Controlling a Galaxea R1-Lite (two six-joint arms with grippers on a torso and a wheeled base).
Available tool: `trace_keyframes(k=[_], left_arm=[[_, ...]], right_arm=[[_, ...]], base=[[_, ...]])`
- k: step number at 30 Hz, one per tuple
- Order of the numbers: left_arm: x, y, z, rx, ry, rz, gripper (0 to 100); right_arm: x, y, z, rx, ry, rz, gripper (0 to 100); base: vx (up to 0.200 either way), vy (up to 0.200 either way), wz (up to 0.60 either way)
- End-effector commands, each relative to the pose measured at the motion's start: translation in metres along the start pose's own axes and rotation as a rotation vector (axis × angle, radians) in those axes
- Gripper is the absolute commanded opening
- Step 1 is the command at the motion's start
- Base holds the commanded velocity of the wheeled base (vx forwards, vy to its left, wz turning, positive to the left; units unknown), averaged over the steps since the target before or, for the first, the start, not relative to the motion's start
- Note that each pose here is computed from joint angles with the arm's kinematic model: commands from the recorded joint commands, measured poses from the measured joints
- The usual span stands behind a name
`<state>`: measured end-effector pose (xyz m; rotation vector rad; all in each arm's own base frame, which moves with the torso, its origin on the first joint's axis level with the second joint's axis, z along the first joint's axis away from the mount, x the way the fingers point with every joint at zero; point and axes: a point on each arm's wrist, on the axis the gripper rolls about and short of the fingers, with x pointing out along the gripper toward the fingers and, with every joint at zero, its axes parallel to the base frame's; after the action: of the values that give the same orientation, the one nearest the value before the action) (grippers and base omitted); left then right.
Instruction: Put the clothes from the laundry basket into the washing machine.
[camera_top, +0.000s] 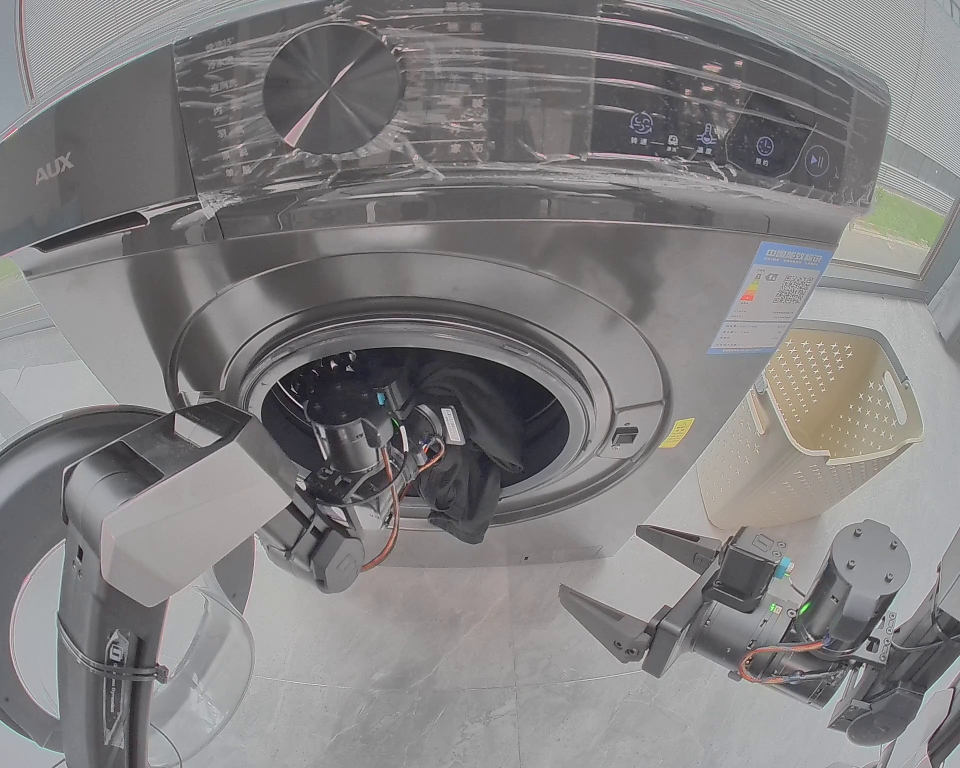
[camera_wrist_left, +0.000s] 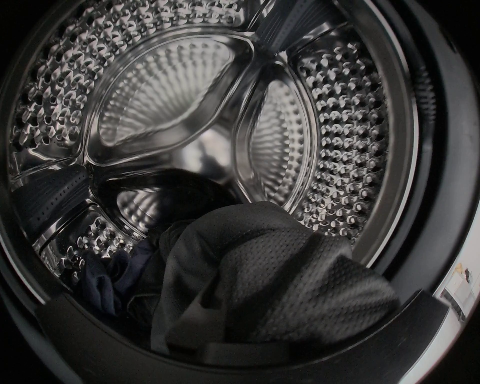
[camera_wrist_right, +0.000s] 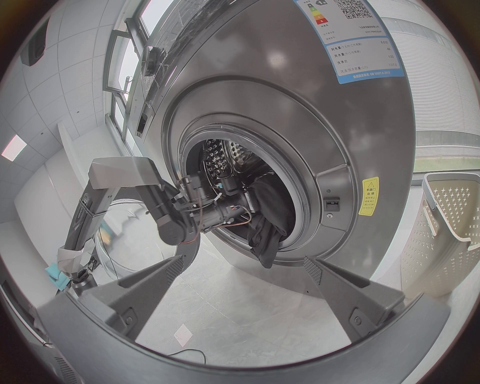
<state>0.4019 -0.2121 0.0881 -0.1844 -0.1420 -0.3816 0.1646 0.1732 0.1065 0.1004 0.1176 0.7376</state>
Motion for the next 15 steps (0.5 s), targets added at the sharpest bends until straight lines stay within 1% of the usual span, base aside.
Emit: trace_keyframes(k=[1, 2, 3, 7, 9, 11, 12, 15], left_arm=[[0.027, 0.015, 0.002, 0.009, 0.002, 0.050, 0], [0.028, 0.015, 0.002, 0.009, 0.004, 0.050, 0], [0.034, 0.020, 0.000, 0.012, 0.014, 0.062, 0], [0.044, 0.031, -0.008, 0.016, 0.011, 0.097, 0], [0.052, 0.037, -0.005, 0.015, -0.012, 0.125, 0], [0.059, 0.041, 0.004, 0.012, -0.043, 0.154, 0], [0.061, 0.042, 0.007, 0.012, -0.049, 0.158, 0], [0.065, 0.040, 0.014, 0.002, -0.053, 0.157, 0]], right_arm=[[0.000, 0.002, -0.001, 0.000, 0.004, 0.006, 100], [0.001, 0.002, -0.001, 0.000, 0.006, 0.005, 100], [0.001, 0.002, -0.002, 0.002, 0.007, 0.005, 100], [0.001, 0.001, -0.003, 0.001, 0.012, 0.004, 100], [0.001, 0.001, -0.003, 0.001, 0.012, 0.004, 100], [0.002, 0.001, -0.003, 0.001, 0.013, 0.004, 100], [0.002, 0.001, -0.003, 0.001, 0.013, 0.004, 100], [0.002, 0.001, -0.004, 0.002, 0.018, 0.004, 100]], base=[[0.000, 0.000, 0.00], [0.000, 0.000, 0.00], [0.000, 0.000, 0.00], [0.000, 0.000, 0.00], [0.000, 0.000, 0.00], [0.000, 0.000, 0.00], [0.000, 0.000, 0.00], [0.000, 0.000, 0.00]])
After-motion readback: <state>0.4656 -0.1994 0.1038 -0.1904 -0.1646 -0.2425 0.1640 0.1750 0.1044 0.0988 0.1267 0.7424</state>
